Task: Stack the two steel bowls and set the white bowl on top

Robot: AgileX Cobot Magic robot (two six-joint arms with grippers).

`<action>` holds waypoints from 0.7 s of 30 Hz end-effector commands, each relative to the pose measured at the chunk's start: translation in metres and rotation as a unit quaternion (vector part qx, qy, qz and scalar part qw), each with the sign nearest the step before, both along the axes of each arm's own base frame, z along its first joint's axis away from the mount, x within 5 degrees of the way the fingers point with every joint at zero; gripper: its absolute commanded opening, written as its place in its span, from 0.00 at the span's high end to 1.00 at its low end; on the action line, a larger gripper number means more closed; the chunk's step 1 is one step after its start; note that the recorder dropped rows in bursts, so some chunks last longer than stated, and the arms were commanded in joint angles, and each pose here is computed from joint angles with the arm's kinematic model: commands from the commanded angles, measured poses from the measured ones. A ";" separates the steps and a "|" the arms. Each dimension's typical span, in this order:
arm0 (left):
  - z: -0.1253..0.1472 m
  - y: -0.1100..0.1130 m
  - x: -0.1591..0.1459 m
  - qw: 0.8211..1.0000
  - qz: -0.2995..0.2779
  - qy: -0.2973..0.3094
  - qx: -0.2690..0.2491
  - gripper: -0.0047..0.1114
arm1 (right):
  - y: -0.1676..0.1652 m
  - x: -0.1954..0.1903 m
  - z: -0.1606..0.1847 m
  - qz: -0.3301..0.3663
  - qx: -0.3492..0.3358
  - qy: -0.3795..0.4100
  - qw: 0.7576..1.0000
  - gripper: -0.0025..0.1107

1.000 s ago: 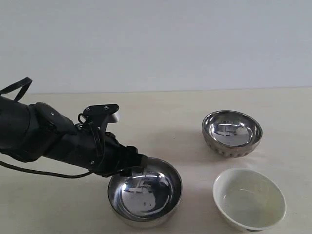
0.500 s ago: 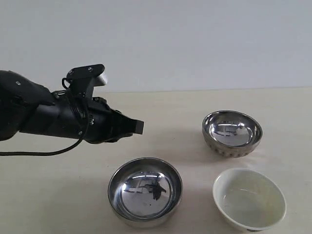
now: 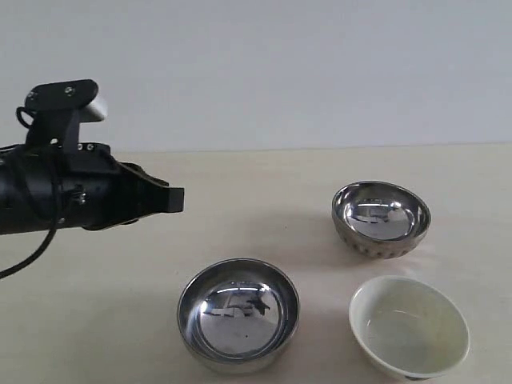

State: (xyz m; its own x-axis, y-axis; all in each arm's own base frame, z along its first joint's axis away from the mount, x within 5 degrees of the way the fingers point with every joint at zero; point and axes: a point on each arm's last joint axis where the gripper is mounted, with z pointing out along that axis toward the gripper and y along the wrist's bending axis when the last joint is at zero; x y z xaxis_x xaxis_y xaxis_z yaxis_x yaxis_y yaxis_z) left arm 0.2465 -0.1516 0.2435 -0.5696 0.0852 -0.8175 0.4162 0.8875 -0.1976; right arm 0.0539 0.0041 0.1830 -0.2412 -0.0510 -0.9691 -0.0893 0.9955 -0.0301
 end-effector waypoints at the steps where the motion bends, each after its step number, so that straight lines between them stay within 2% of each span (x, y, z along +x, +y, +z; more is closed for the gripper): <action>1: 0.016 0.015 -0.023 0.999 0.001 -0.039 -0.006 0.93 | 0.000 0.000 0.001 -0.001 -0.002 -0.006 1.000 0.98; 10: 0.057 0.052 -0.087 0.988 -0.008 -0.136 -0.069 0.93 | 0.000 0.000 0.001 -0.001 -0.002 -0.006 1.000 0.98; 16: 0.070 0.059 -0.097 0.982 -0.006 -0.166 -0.086 0.93 | 0.000 0.000 0.001 -0.001 -0.002 -0.006 1.000 0.98; 21: 0.066 0.059 -0.098 0.983 -0.003 -0.164 -0.084 0.93 | 0.000 0.000 0.001 -0.001 -0.002 -0.006 1.000 0.98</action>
State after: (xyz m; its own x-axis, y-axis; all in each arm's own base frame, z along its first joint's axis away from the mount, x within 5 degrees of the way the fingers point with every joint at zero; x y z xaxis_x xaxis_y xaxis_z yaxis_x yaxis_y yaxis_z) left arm 0.1502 -0.0928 0.3138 -0.2689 -0.0706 -0.9606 0.4874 0.8502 -0.1989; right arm 0.0539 0.0041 0.1830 -0.2412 -0.0510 -0.9691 -0.0893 0.9955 -0.0301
